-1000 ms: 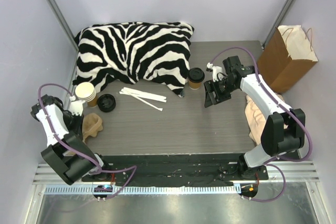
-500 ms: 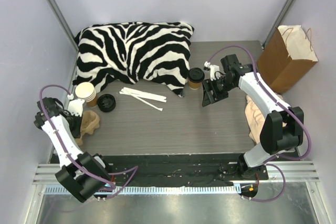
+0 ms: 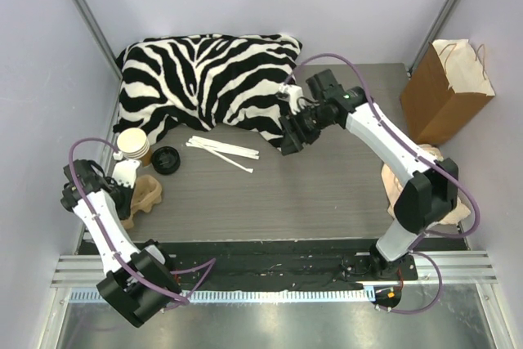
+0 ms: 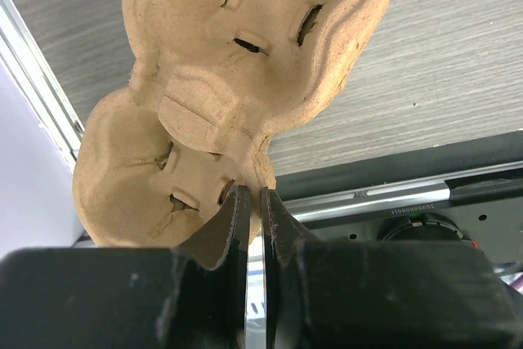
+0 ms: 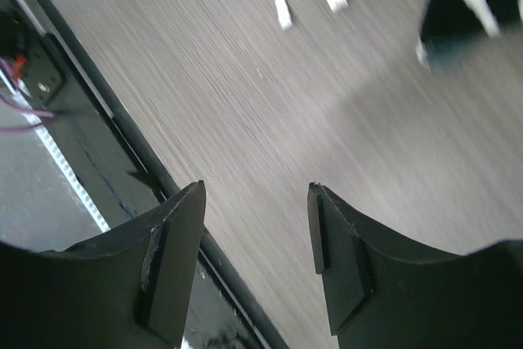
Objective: Pack the takeout coffee
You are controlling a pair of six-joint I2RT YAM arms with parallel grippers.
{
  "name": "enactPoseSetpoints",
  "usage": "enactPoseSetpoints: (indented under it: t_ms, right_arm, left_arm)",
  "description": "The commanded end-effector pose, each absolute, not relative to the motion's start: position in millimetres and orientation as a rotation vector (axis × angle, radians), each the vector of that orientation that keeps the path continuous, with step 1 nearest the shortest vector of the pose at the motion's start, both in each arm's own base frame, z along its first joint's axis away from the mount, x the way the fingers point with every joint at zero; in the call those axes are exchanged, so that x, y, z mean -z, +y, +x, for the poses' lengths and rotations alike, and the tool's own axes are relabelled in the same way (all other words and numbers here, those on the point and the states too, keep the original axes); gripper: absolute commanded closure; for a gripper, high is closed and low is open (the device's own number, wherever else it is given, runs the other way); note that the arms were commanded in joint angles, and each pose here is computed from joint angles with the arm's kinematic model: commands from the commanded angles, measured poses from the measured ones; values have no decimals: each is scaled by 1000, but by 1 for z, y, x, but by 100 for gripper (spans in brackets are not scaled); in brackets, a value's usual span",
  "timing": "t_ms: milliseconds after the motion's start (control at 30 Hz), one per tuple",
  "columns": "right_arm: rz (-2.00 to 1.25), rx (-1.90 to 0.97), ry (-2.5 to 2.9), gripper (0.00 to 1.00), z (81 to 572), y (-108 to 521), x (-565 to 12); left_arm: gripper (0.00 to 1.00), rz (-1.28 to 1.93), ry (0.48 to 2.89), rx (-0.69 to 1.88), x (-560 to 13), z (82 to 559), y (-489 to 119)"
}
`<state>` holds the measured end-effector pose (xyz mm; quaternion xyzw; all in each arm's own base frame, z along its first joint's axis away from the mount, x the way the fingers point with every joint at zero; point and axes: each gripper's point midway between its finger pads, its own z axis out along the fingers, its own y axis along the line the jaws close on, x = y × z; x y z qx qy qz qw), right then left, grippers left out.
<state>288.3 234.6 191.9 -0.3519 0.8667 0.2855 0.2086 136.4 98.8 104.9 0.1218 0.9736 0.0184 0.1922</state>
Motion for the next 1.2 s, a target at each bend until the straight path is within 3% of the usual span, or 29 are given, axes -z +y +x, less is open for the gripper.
enactPoseSetpoints:
  t_ms: [0, 267, 633, 1033, 1167]
  right_arm:
    - [-991, -896, 2249, 39, 309, 298, -224]
    - [-959, -1080, 2221, 38, 306, 387, -233]
    - [-917, -1140, 2298, 37, 286, 412, -205]
    - [-791, -1207, 2385, 38, 276, 447, -173]
    - [-688, -1243, 2478, 33, 272, 451, -153]
  left_arm:
    - [100, 409, 2619, -90, -115, 151, 99]
    - [100, 642, 2522, 29, -121, 148, 72]
    - [100, 843, 2423, 264, -121, 138, 28]
    - [100, 904, 2320, 144, -109, 192, -4]
    - [100, 865, 2284, 117, -111, 200, -12]
